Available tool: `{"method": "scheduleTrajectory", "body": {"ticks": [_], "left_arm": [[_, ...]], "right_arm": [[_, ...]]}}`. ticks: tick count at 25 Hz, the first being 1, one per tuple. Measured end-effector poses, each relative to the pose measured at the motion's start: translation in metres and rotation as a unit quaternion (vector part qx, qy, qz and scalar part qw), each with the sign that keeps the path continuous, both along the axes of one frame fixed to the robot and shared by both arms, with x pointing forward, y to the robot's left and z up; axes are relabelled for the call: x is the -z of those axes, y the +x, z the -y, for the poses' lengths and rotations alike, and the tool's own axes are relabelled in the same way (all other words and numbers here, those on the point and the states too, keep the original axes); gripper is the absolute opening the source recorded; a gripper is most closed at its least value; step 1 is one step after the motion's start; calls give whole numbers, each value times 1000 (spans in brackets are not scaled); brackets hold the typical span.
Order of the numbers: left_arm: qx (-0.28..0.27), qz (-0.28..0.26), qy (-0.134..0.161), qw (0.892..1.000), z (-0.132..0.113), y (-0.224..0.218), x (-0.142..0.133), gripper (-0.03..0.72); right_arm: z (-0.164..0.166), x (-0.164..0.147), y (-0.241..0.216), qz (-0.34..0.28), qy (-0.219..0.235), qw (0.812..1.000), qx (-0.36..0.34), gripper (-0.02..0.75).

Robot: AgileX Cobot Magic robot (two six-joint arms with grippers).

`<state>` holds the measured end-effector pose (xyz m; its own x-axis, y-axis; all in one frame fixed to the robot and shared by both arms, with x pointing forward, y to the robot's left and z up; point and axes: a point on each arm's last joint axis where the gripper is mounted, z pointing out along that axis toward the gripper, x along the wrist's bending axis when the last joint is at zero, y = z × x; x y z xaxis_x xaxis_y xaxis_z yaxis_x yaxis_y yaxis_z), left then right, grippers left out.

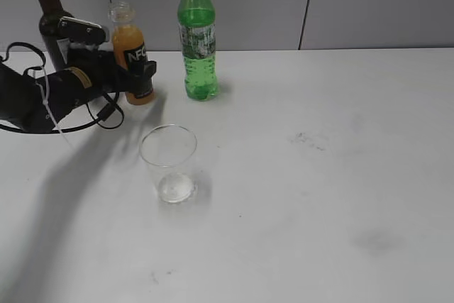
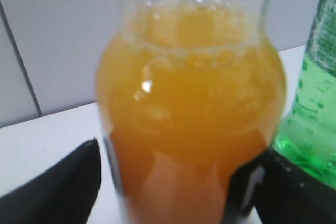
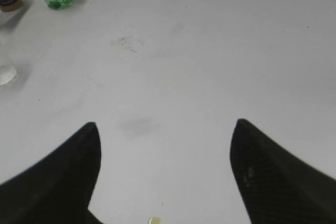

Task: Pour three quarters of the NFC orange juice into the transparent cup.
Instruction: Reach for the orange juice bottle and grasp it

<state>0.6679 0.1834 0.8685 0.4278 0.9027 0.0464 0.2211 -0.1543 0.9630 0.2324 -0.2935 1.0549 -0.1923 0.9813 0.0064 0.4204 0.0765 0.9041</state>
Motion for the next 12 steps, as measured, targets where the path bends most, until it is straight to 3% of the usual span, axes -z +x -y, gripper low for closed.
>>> {"method": "scheduleTrajectory", "body": {"ticks": [5, 12], "left_arm": [[1, 4, -1, 1000, 1, 3, 1, 634], [2, 7, -3, 1000, 1, 4, 0, 479]], "right_arm": [[0, 0, 0, 0, 0, 1000, 0, 589], [0, 0, 0, 0, 0, 1000, 0, 589]]}}
